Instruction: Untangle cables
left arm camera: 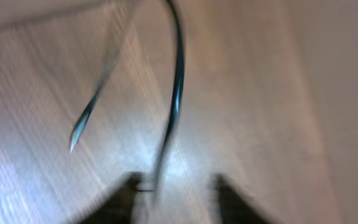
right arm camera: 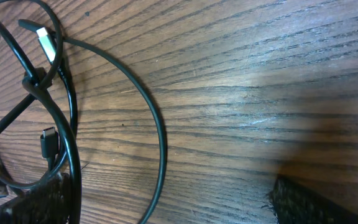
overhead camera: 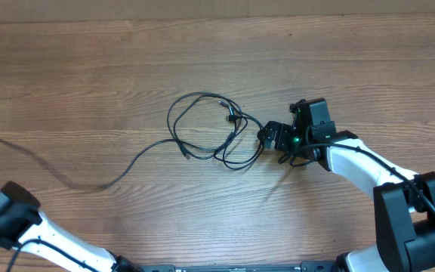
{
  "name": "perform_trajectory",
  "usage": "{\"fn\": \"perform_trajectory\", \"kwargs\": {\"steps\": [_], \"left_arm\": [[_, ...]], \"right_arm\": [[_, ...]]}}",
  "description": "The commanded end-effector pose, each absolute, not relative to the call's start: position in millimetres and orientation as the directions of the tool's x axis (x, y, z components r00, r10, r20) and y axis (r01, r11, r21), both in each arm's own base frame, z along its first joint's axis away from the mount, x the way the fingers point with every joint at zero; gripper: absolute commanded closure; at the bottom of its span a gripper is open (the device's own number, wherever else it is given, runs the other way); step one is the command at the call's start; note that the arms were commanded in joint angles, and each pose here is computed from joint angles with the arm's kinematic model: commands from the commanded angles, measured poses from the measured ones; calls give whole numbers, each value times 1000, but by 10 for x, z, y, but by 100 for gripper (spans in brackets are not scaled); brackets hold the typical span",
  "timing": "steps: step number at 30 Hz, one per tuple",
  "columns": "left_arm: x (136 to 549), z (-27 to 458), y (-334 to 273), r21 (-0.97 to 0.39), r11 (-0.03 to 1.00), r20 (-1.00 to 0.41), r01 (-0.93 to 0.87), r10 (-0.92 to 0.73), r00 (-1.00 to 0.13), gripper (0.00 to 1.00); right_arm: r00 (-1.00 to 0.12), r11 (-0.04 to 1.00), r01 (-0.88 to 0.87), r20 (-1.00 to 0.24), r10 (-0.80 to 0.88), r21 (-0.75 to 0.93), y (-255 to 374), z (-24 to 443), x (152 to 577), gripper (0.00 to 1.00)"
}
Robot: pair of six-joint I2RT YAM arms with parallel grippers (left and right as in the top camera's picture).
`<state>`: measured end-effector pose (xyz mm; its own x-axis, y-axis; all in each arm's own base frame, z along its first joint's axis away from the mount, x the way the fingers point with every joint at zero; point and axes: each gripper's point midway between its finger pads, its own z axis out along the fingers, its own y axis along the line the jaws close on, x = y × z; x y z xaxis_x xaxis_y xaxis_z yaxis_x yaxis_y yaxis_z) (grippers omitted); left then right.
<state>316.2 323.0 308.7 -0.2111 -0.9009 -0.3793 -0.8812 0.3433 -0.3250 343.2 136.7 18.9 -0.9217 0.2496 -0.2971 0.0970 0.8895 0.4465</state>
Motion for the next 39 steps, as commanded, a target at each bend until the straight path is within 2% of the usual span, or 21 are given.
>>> {"fn": "perform_trajectory", "kwargs": {"steps": [1, 5, 10, 12, 15, 18, 24, 27, 32, 36, 39], "left_arm": [[3306, 2752, 3234, -314, 385, -305, -868, -907, -292, 0], [3383, 2719, 3174, -325, 401, -292, -857, -904, -312, 0], [3612, 2752, 2896, -305, 563, -329, -768, -819, -470, 0], [3964, 2767, 2389, -297, 744, -360, -599, -668, -651, 0], [4194, 2764, 1957, -250, 869, -392, -428, -495, -776, 0], [4493, 2747, 1134, -195, 971, -420, -136, -208, -884, 0], [4612, 2514, 165, -154, 969, -375, 191, 122, -919, 0], [4528, 2237, -175, -167, 938, -291, 302, 246, -925, 0], [4219, 1685, -623, -237, 891, -96, 387, 375, -922, 0], [3992, 1432, -866, -279, 838, -11, 469, 485, -874, 2], [3820, 1288, -1055, -306, 737, 11, 603, 636, -772, 1]], "right_arm": [[-928, 899, 134, -266, 262, 416, 1281, 75, 3352, 0], [-928, 899, 135, -266, 262, 416, 1282, 76, 3352, 0], [-928, 899, 134, -266, 262, 416, 1281, 76, 3353, 0], [-928, 899, 134, -266, 261, 416, 1282, 76, 3352, 0], [-928, 899, 134, -266, 262, 416, 1281, 75, 3352, 0], [-928, 900, 131, -267, 258, 415, 1281, 75, 3352, 0], [-928, 901, 131, -268, 258, 414, 1270, 74, 3355, 0], [-926, 900, 137, -268, 264, 414, 1248, 74, 3363, 0], [-920, 895, 181, -252, 301, 408, 1101, 56, 3372, 0], [-916, 892, 199, -246, 316, 405, 1041, 48, 3373, 0], [-920, 898, 182, -253, 299, 401, 1038, 48, 3374, 0]]}}
